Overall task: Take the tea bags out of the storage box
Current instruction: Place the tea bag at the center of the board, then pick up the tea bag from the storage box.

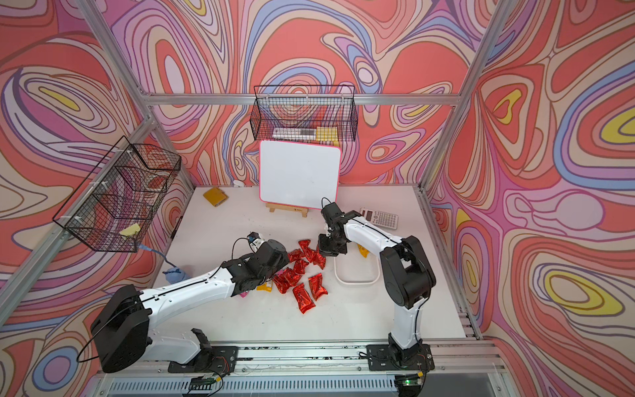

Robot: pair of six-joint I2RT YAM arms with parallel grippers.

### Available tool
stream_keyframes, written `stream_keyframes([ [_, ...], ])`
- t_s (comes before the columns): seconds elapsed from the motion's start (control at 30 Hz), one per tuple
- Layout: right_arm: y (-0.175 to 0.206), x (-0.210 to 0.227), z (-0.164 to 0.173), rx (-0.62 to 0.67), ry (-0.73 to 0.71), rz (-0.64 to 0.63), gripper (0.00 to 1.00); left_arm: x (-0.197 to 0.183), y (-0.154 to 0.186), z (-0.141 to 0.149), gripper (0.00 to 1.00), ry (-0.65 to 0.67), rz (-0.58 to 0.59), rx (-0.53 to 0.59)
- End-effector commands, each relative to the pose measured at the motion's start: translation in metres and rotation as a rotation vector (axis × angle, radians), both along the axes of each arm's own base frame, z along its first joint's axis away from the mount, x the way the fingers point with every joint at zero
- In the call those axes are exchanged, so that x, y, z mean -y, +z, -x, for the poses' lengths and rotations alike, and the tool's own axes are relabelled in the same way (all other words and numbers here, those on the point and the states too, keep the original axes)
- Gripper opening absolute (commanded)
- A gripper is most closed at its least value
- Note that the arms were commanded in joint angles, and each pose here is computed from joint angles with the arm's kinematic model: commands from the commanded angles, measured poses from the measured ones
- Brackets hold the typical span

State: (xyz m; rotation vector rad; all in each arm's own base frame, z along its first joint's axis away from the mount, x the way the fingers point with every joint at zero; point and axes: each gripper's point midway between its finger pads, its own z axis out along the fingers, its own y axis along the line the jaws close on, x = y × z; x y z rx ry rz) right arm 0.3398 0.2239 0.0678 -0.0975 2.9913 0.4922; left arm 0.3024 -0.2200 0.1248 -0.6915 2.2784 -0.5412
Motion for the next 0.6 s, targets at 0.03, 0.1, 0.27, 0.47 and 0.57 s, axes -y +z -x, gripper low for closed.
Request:
stream_keyframes([
  [0.03,0.007,0.002,-0.004,0.025,0.015,0.045,0.24,0.000,-0.002,0.003,0.52,-0.041,-0.008,-0.006],
  [0.1,0.023,0.005,-0.011,0.087,0.002,0.048,0.32,0.008,-0.002,0.002,0.52,-0.076,0.010,-0.002],
  [0.27,0.073,0.032,-0.024,0.304,-0.080,0.107,0.40,0.040,0.003,-0.005,0.53,-0.185,0.070,0.009],
  [0.47,0.064,0.103,-0.028,0.373,-0.171,0.352,0.46,0.096,0.004,-0.011,0.54,-0.370,0.186,-0.007],
  [0.57,0.046,0.136,-0.033,0.326,-0.209,0.409,0.46,0.121,0.005,-0.011,0.54,-0.459,0.218,-0.032],
])
